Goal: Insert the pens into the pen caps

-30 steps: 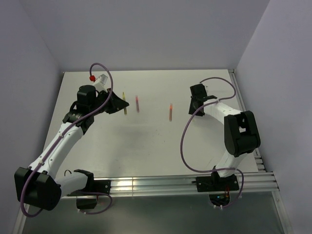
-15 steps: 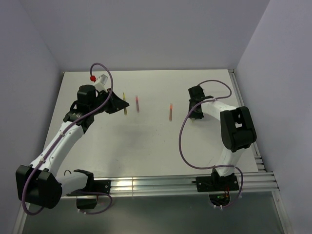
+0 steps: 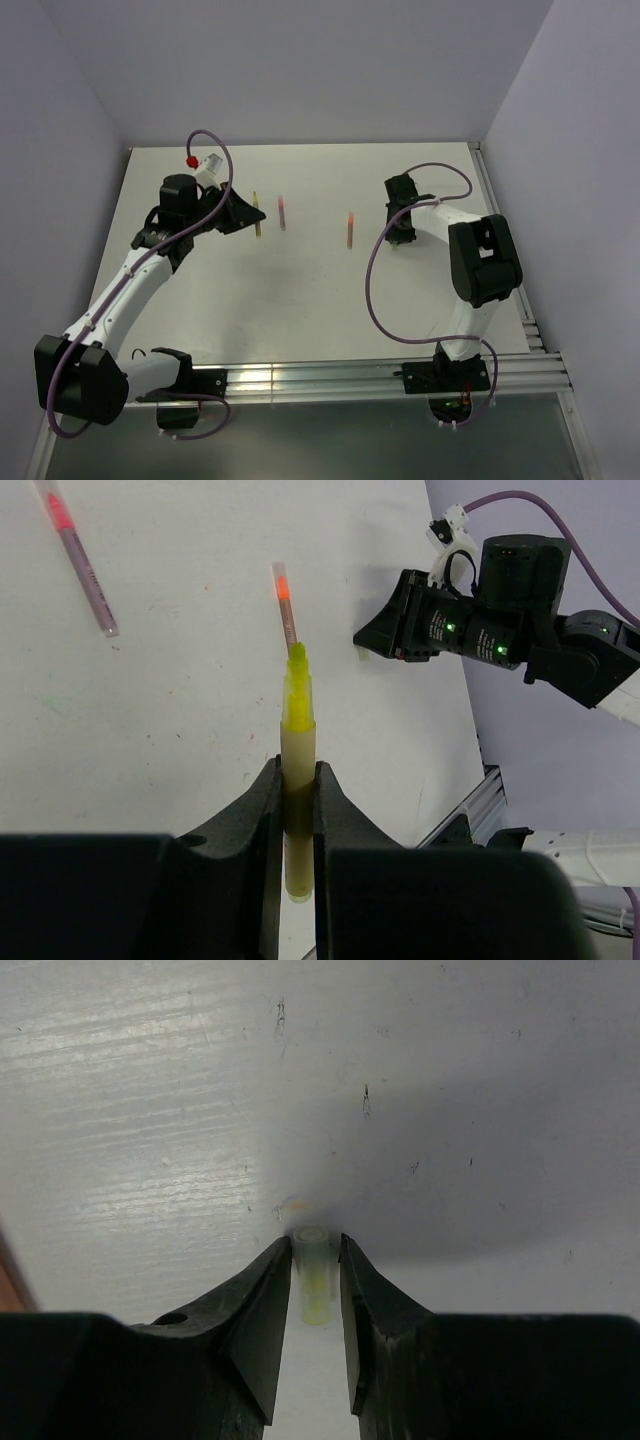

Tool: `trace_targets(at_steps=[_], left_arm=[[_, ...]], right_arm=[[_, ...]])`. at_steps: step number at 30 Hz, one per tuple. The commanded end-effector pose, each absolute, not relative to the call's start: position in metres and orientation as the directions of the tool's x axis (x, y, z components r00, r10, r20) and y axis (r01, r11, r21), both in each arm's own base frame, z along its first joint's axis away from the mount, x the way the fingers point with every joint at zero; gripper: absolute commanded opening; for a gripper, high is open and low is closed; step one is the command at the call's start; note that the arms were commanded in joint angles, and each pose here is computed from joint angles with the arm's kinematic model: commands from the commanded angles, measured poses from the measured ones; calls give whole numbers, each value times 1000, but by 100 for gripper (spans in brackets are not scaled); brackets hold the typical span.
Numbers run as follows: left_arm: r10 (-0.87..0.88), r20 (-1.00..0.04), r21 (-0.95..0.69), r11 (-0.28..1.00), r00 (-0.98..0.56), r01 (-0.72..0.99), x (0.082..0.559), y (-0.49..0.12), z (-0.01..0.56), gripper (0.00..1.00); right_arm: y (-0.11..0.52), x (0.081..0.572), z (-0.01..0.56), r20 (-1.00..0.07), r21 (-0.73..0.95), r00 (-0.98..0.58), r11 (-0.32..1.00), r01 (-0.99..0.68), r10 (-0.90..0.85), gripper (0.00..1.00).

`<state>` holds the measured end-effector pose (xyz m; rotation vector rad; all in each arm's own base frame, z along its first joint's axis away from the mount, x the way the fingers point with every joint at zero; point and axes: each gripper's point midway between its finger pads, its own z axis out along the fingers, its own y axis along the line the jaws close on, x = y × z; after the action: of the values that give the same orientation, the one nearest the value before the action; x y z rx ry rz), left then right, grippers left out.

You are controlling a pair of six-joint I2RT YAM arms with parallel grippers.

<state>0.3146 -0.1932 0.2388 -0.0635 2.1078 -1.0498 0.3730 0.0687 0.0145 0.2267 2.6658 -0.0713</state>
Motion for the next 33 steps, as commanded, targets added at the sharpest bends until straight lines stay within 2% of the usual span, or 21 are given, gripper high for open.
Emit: trace_targets(at_steps=[1, 7, 12, 13, 17, 20, 24, 28, 33], left_arm=[[-349, -637, -699, 638, -687, 324, 316, -196, 247, 0], [-346, -632, -705, 629, -693, 329, 315, -198, 246, 0], [-329, -625, -716, 603, -708, 351, 314, -204, 245, 0], [-323, -623, -719, 595, -712, 359, 314, -206, 245, 0], [-269, -623, -747, 483, -734, 457, 297, -221, 256, 0], [-214, -653, -729, 438, -727, 526, 284, -232, 262, 0], [-134, -709, -676, 408, -693, 613, 267, -254, 271, 0], [-76, -753, -638, 328, -653, 697, 240, -275, 284, 0], [-41, -815, -566, 272, -578, 778, 218, -289, 303, 0]], right_arm=[[71, 377, 21, -457, 3, -877, 986, 164, 148, 33], [75, 374, 14, -437, 16, -886, 987, 160, 151, 27], [82, 365, 11, -425, 46, -892, 987, 152, 157, 11], [83, 365, 15, -434, 55, -886, 986, 156, 164, 2], [91, 369, 36, -485, 121, -854, 982, 147, 188, 0], [105, 380, 79, -565, 223, -794, 968, 112, 222, 0], [141, 396, 163, -675, 443, -671, 896, -37, 306, 0], [180, 385, 254, -703, 645, -565, 722, -251, 432, 0], [217, 359, 330, -703, 711, -491, 526, -467, 515, 0]])
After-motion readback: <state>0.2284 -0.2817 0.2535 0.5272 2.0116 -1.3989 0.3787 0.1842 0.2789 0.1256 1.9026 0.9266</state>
